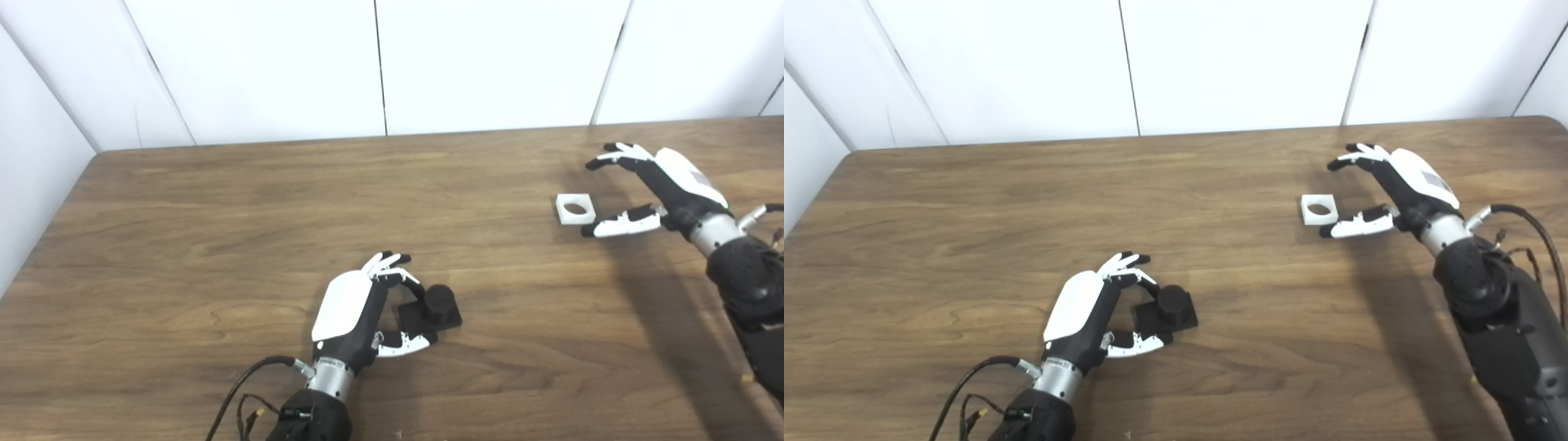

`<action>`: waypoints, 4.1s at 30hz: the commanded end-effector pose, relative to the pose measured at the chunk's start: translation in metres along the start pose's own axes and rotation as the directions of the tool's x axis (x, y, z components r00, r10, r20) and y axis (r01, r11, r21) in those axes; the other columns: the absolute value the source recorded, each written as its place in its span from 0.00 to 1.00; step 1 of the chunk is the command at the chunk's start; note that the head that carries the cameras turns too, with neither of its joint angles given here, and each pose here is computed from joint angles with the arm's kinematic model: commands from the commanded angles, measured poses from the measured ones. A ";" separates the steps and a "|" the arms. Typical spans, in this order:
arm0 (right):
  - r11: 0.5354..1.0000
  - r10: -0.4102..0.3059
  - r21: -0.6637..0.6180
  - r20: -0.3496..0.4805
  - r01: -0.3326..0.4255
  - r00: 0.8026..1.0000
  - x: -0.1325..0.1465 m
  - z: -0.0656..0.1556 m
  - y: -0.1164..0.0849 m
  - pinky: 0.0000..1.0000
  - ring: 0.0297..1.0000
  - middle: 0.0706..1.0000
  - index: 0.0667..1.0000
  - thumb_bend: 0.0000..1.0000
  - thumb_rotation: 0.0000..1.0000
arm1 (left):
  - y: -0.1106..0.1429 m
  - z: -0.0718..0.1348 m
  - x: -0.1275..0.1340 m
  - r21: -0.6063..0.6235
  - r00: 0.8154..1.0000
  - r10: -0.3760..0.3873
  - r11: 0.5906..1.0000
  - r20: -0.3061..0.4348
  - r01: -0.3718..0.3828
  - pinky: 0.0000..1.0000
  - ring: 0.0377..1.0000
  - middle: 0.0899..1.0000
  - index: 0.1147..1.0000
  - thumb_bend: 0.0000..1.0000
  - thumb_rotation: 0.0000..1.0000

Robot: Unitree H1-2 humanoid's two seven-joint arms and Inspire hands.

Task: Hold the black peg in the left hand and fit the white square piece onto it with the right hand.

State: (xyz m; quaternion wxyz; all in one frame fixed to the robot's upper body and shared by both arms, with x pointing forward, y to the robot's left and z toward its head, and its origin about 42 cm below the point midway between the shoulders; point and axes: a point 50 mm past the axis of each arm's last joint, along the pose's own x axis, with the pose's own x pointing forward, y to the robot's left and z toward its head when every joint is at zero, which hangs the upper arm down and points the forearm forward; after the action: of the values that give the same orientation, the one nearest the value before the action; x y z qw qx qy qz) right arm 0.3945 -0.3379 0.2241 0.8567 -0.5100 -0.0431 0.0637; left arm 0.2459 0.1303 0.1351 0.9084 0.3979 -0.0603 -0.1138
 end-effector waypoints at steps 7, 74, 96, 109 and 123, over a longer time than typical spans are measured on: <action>0.997 -0.034 -0.074 0.002 0.034 0.999 0.025 0.008 -0.028 0.93 0.98 0.93 0.75 0.88 0.28 | -0.005 -0.003 -0.003 -0.006 0.998 -0.049 0.999 -0.037 0.049 0.83 0.94 0.86 0.43 0.50 0.07; 0.969 0.173 -0.173 -0.040 -0.178 0.984 0.068 0.007 -0.014 1.00 1.00 0.94 0.50 0.65 0.15 | -0.006 0.005 -0.005 -0.009 0.999 -0.032 0.999 -0.040 0.032 0.82 0.93 0.85 0.43 0.50 0.07; 0.973 0.159 -0.164 -0.035 -0.162 0.987 0.063 0.002 -0.016 1.00 0.99 0.91 0.45 0.53 0.14 | -0.007 0.007 -0.006 -0.018 0.999 -0.033 0.999 -0.038 0.032 0.83 0.94 0.86 0.43 0.50 0.07; 0.985 0.116 -0.131 -0.001 -0.115 0.993 0.048 0.008 -0.020 1.00 0.99 0.92 0.45 0.53 0.14 | -0.006 0.008 -0.006 -0.017 0.999 -0.032 0.999 -0.039 0.031 0.83 0.93 0.86 0.43 0.50 0.07; 0.978 0.110 -0.189 0.131 -0.084 0.985 0.010 0.045 -0.038 1.00 1.00 0.93 0.45 0.53 0.15 | -0.003 0.008 -0.004 -0.009 0.999 -0.034 0.999 -0.039 0.034 0.82 0.93 0.86 0.43 0.50 0.07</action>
State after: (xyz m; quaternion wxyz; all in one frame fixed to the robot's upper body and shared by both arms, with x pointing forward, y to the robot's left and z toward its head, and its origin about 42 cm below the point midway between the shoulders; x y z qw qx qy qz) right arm 0.3997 -0.3143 0.2506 0.8023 -0.5744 -0.0515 0.1544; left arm 0.2419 0.1243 0.1404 0.9100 0.3977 -0.0476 -0.1072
